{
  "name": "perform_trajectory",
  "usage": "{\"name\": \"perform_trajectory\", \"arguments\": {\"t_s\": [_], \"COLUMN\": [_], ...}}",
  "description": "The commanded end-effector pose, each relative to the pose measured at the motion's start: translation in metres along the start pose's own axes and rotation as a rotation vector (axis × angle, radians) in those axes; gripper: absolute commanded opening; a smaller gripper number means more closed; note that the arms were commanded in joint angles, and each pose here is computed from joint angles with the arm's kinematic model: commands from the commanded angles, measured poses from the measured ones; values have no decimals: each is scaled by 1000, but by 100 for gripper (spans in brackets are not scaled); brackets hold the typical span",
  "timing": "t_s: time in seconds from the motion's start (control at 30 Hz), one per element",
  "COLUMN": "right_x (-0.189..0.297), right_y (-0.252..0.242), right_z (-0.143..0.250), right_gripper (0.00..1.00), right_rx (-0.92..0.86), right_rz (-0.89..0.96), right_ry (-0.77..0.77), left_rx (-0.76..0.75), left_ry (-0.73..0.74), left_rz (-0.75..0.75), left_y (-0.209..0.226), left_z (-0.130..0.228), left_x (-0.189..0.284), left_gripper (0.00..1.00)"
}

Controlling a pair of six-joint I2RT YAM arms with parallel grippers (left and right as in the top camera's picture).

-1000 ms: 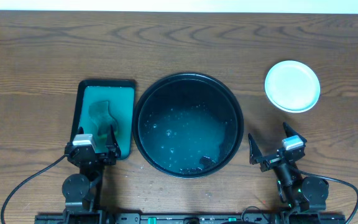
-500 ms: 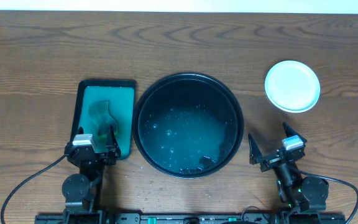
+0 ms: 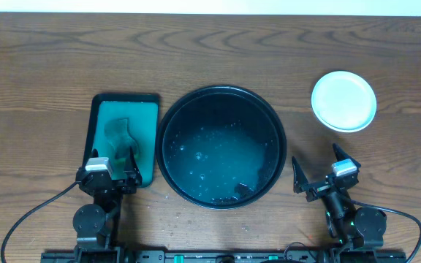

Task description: Clean dirty plates on tray and stack at the side

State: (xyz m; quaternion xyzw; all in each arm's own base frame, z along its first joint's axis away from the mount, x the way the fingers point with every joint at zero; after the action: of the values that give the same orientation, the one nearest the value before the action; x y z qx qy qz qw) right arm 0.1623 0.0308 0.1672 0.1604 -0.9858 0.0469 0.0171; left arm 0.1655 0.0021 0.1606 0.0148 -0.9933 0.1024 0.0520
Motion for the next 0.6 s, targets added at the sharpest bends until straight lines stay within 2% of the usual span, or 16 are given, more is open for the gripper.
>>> {"name": "perform_trajectory", "arguments": {"t_s": [0.0, 0.57], "right_x": [0, 0], "right_y": [1, 1], "right_z": [1, 1], "right_gripper": [99, 99], "right_rx": [2, 2], "right_rz": [1, 1], "right_ry": [2, 2], "left_rx": [-7, -7], "left_ry": [40, 40], "left_rz": [-50, -50], "left_y": [6, 6], "left_z": [11, 11], "left_x": [-1, -1], "left_gripper": [81, 81]}}
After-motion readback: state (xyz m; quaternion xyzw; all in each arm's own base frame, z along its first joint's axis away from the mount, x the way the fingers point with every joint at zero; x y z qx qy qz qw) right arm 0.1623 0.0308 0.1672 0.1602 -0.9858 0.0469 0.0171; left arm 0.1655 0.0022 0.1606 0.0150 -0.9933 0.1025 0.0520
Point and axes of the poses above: each gripper's point midway between its finger pads, its own x axis back along the fingers, its own y axis along the line the jaws close on, z = x × y, the point moved 8 cm from there along x, back along the fingers, and after that the axes turned 5 degrees about x, right-handed, at the moved point
